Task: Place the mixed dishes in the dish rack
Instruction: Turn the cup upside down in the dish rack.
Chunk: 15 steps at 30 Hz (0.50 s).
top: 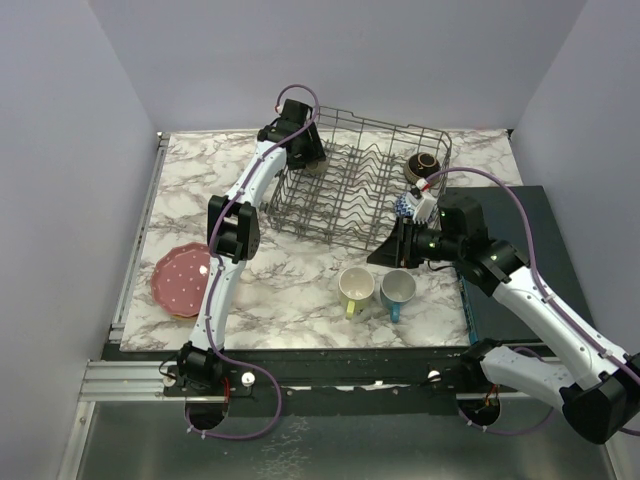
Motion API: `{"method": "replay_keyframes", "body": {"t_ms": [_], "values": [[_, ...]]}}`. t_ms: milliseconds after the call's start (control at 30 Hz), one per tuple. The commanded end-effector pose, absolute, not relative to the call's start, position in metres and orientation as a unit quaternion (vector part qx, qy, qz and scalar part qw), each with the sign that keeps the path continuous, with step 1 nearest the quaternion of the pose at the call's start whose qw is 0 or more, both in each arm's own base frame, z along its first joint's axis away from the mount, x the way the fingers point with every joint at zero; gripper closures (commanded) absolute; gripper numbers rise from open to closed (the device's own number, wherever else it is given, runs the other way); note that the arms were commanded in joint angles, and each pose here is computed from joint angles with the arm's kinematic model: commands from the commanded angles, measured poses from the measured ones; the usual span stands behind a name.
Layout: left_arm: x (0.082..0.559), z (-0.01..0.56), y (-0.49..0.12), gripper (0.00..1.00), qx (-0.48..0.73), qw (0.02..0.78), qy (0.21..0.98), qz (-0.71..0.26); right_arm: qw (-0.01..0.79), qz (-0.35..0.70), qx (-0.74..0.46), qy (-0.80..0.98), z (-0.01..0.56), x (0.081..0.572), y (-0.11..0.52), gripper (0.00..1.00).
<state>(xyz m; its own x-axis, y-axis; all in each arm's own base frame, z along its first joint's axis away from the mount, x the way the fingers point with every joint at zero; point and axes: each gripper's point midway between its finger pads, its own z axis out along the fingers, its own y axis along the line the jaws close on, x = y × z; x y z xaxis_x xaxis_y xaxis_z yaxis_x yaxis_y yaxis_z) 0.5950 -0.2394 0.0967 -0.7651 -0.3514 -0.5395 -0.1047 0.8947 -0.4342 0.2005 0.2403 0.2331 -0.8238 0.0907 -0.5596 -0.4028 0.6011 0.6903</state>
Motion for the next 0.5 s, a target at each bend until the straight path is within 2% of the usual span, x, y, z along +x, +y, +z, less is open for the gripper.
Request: {"method": "replay_keyframes", "body": {"t_ms": [0,300,467], "values": [[0.6045,0.1058,-0.2421,0.40,-0.120,0.343,0.911,-0.194,0.276,0.442,-0.093,0.848,0.2280,0.2007,0.2416,0.67],[0.6059,0.1084,-0.2434,0.28,-0.115,0.347,0.910,-0.198,0.275,0.442,-0.094,0.849,0.2268,0.2013,0.2421,0.64],[0.6064,0.1112,-0.2438,0.26,-0.112,0.350,0.908,-0.199,0.275,0.442,-0.094,0.849,0.2271,0.2019,0.2429,0.64]]}}
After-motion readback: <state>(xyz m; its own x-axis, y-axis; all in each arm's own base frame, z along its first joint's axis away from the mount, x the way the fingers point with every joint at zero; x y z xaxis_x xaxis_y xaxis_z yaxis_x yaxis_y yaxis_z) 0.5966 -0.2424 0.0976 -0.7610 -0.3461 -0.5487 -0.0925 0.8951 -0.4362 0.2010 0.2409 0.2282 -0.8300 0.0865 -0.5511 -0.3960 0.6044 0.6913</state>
